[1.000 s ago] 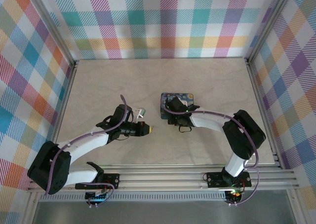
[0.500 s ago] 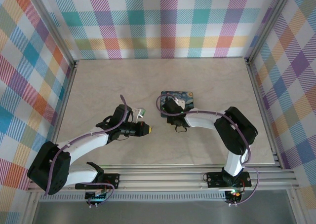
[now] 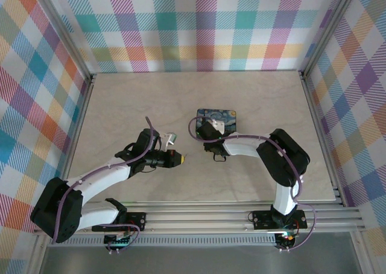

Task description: Unlock a padlock with a key

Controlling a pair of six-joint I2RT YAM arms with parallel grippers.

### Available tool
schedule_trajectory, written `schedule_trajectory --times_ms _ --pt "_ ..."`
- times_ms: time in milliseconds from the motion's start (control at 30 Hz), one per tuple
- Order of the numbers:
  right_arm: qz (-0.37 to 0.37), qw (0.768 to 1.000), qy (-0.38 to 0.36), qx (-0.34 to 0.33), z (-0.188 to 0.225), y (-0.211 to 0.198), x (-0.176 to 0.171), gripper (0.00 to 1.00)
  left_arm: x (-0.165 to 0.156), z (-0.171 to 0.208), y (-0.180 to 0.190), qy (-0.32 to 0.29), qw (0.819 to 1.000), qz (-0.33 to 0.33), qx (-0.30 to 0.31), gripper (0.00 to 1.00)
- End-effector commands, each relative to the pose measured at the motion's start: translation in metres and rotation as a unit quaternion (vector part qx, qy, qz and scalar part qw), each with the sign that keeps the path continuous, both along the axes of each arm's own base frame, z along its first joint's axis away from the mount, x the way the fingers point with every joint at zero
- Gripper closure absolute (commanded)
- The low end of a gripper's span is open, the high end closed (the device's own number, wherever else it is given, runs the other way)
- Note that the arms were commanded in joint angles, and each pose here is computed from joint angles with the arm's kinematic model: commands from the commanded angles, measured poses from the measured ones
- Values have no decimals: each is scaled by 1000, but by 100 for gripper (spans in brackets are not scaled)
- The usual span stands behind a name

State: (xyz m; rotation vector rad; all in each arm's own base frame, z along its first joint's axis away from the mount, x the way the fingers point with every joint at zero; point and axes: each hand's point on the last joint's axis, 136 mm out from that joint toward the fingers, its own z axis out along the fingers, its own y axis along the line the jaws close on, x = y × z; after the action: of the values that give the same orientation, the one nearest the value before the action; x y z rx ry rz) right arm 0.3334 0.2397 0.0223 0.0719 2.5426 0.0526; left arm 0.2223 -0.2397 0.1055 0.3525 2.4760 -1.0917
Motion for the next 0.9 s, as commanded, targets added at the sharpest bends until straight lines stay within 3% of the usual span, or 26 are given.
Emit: schedule_trajectory --times_ms 0,333,633,867 --pt "25 999 -23 17 25 14 9 80 -8 -5 3 -1 1000 -11 9 100" --pt "112 989 80 49 45 34 -21 99 3 3 7 -61 998 -2 13 100" --pt "125 974 160 98 68 39 -39 100 21 -3 3 -122 992 17 -13 100" --pt "139 953 216 160 86 51 -52 100 29 -3 -26 -153 987 -14 -36 100"
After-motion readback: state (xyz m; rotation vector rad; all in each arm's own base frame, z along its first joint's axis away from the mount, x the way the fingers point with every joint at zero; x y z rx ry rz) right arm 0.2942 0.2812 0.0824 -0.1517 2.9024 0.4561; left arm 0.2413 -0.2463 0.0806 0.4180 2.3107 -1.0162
